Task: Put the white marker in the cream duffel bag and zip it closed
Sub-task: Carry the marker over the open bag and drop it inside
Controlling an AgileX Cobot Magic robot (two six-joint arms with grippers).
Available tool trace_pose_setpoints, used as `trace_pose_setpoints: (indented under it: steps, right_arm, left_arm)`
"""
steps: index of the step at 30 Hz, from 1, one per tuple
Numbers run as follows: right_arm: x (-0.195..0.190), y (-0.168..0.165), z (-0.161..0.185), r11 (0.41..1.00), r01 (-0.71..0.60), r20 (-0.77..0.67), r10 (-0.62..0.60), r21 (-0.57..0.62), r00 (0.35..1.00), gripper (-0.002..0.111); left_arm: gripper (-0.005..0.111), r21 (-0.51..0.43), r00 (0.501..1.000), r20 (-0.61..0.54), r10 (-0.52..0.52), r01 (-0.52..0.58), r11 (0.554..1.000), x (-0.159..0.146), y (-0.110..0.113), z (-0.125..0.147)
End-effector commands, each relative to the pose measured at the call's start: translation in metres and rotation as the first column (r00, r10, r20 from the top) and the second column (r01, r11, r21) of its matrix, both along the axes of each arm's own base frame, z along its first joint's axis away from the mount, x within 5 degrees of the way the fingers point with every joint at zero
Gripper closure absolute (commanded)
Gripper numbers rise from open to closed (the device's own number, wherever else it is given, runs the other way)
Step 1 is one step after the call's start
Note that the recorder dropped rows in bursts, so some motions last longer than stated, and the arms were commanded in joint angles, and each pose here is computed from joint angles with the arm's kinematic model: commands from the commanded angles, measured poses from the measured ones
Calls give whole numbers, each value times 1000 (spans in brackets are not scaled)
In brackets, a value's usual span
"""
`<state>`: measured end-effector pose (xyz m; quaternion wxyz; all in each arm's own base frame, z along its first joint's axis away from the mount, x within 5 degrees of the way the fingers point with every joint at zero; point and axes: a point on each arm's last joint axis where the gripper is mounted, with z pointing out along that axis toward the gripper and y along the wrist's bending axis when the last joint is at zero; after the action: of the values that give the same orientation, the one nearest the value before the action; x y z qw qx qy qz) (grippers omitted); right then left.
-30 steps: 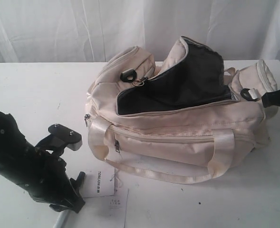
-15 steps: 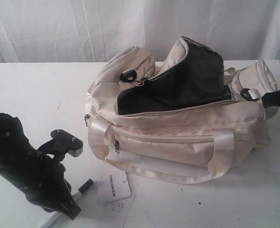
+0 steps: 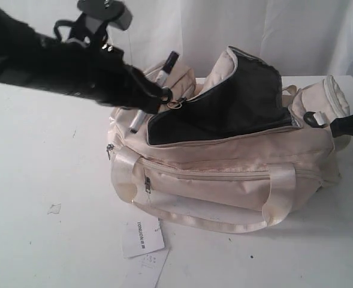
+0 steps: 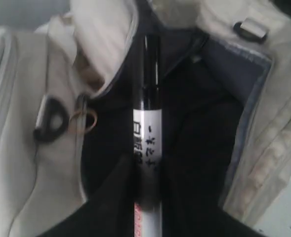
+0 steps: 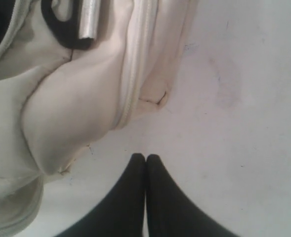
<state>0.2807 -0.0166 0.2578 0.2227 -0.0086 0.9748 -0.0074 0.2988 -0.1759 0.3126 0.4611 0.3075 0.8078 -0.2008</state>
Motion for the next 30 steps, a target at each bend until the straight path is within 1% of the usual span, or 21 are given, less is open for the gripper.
trace_pose_setpoints:
  steps: [1, 2, 3, 4, 6, 8, 12, 14, 15, 17, 19, 20, 21, 23, 24, 25, 26, 28, 29, 30]
  right_arm:
    - [2, -2, 2, 1000, -9, 57, 9, -10, 998, 108]
    - [2, -2, 3, 1000, -24, 58, 25, -19, 998, 108]
    - [2, -2, 3, 1000, -24, 58, 25, -19, 998, 108]
    - [3, -2, 3, 999, -28, 60, 29, -21, 998, 108]
    - [3, -1, 3, 999, -47, 64, 48, -29, 997, 108]
    - [4, 0, 3, 999, -43, 78, 44, -12, 996, 108]
    - [6, 2, 5, 999, -37, 108, 34, 20, 994, 108]
    - [7, 2, 5, 999, -36, 116, 33, 19, 993, 108]
    - [7, 2, 5, 999, -36, 116, 33, 19, 993, 108]
    - [6, 2, 5, 999, -36, 109, 34, 20, 993, 108]
    - [6, 2, 5, 999, -37, 102, 35, 21, 994, 108]
    - [5, 2, 4, 999, -37, 98, 35, 22, 995, 108]
    - [5, 2, 4, 999, -37, 98, 35, 22, 995, 108]
    - [6, 2, 4, 999, -37, 100, 35, 22, 994, 108]
    - [6, 2, 4, 999, -37, 100, 35, 22, 994, 108]
    - [6, 2, 4, 999, -37, 100, 35, 22, 994, 108]
    - [6, 2, 5, 999, -37, 102, 35, 21, 994, 108]
    - [6, 2, 5, 999, -37, 108, 34, 20, 994, 108]
    - [7, 2, 5, 999, -33, 117, 30, 21, 993, 108]
    - [7, 2, 5, 999, -33, 117, 30, 21, 993, 108]
  left_arm:
    - [107, 4, 986, 68, -150, 150, 989, 44, -53, -17]
    - [107, -28, 988, 107, -111, 114, 993, 62, -67, -13]
    - [107, -33, 987, 110, -114, 118, 992, 71, -73, -15]
    - [107, -46, 982, 111, -155, 160, 986, 80, -83, -14]
    - [107, -35, 966, 96, -239, 243, 969, 92, -97, -24]
    - [105, -29, 960, 96, -265, 269, 963, 99, -105, -32]
    - [86, -23, 942, 53, -331, 333, 943, 98, -114, -45]
    - [71, 17, 935, 45, -351, 350, 937, 98, -116, -53]
    - [64, 35, 935, 49, -352, 351, 936, 99, -116, -55]
    - [50, 39, 938, 56, -342, 340, 939, 100, -117, -56]
    - [40, 40, 943, 80, -322, 320, 947, 102, -116, -52]
    - [36, 37, 947, 114, -302, 299, 953, 106, -117, -44]
    - [36, 37, 946, 135, -293, 291, 956, 108, -117, -39]
    - [37, 78, 936, 259, -240, 227, 971, 117, -114, -25]
    - [37, 127, 918, 344, -200, 166, 978, 124, -111, -21]
    - [37, 173, 898, 398, -187, 126, 977, 129, -108, -21]
    - [37, 227, 881, 433, -193, 100, 969, 135, -106, -28]
    - [37, 267, 884, 403, -235, 132, 955, 139, -107, -46]
    - [37, 309, 885, 399, -241, 118, 944, 144, -107, -61]
    - [37, 326, 884, 403, -237, 103, 940, 147, -107, -67]
